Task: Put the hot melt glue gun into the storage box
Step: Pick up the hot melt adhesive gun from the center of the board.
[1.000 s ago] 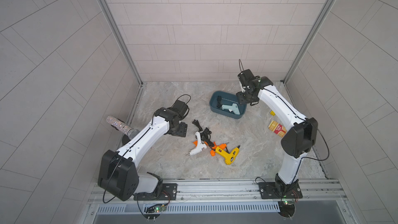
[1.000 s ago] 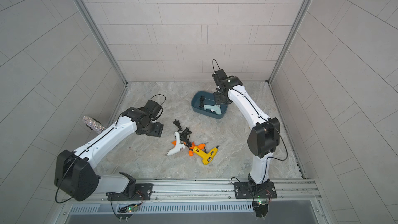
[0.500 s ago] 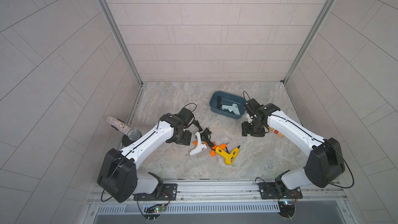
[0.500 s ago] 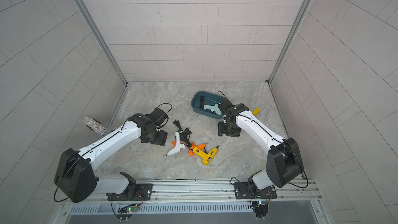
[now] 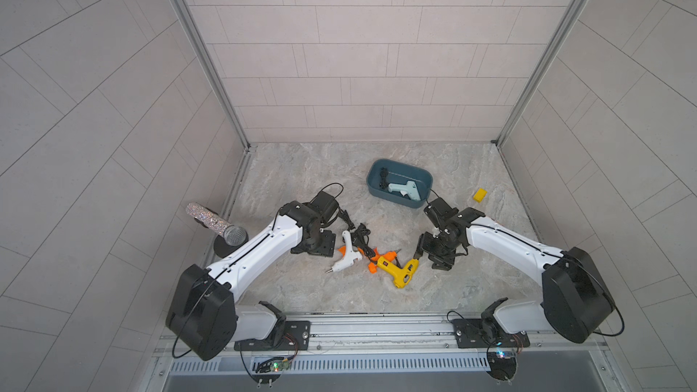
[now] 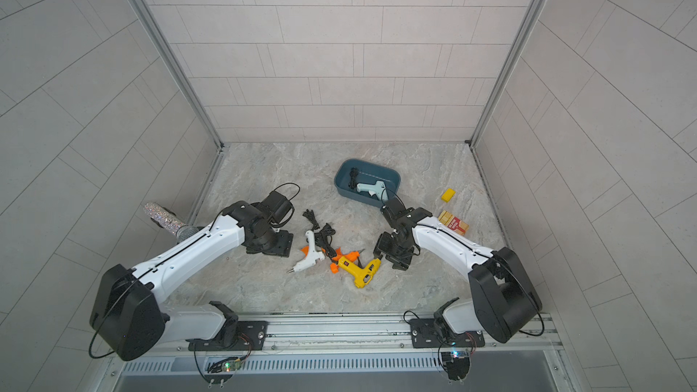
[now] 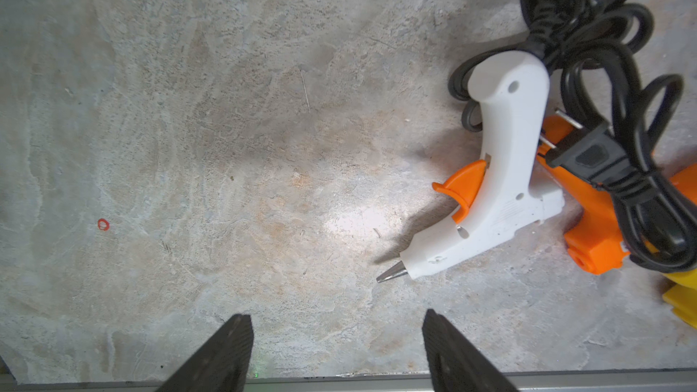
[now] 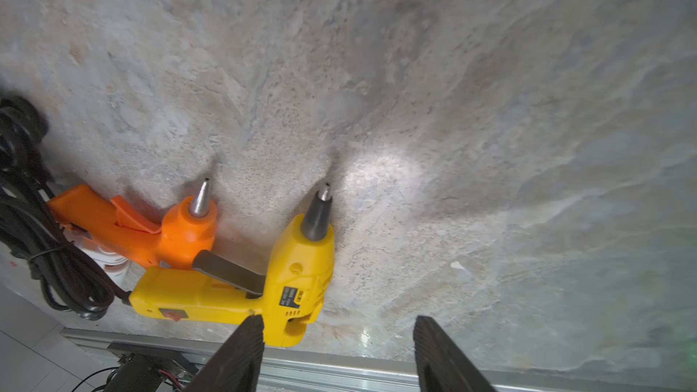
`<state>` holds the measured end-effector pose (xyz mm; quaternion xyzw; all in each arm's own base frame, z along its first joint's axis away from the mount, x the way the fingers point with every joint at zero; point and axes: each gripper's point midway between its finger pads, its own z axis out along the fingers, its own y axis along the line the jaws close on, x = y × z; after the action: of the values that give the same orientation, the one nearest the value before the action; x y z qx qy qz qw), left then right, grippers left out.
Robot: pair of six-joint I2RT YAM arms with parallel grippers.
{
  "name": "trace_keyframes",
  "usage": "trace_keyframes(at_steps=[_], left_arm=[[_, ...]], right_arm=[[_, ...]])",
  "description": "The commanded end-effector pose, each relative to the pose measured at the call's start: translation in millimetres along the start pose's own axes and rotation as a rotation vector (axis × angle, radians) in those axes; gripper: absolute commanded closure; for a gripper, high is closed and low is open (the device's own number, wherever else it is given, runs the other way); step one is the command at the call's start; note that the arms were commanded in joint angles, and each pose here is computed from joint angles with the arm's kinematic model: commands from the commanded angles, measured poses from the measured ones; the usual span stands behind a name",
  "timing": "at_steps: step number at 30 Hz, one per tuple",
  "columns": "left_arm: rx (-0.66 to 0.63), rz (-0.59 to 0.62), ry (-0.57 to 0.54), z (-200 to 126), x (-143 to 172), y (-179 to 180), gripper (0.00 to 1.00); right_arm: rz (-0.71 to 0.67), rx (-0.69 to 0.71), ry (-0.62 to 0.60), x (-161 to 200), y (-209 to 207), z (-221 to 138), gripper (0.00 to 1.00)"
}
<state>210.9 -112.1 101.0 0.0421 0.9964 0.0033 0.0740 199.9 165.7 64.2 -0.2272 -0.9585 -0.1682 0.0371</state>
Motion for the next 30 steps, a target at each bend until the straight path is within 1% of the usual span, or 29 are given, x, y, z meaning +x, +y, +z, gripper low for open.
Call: trace_keyframes(at_steps=[1,5,12,16,20,23,26,30], left_arm=[[-0.002,0.014,0.002,-3,1,0,0.21],[0.004,0.007,-0.004,-5,5,2,0.21],[0.007,-0.011,-0.022,-9,9,5,0.21],[-0.001,-0.019,-0.020,-7,11,7,0.21],[-0.004,-0.022,-0.018,-6,11,7,0.21],[-0.006,-0.024,-0.024,-8,10,8,0.21],[-0.012,-0.026,-0.030,-11,8,9,0.21],[-0.019,-0.022,-0.043,-15,5,10,0.21]], right_arm=[[0.058,-0.048,-0.015,-2,19,10,0.32],[0.093,-0.020,0.005,2,16,23,0.32],[0.155,0.055,0.053,12,-4,38,0.34],[0.166,0.080,0.078,15,-12,51,0.37],[0.152,0.089,0.082,10,-10,60,0.44],[0.136,0.094,0.081,5,-6,63,0.55],[0.117,0.074,0.069,-3,2,57,0.72],[0.037,0.060,-0.002,-18,12,25,0.92]])
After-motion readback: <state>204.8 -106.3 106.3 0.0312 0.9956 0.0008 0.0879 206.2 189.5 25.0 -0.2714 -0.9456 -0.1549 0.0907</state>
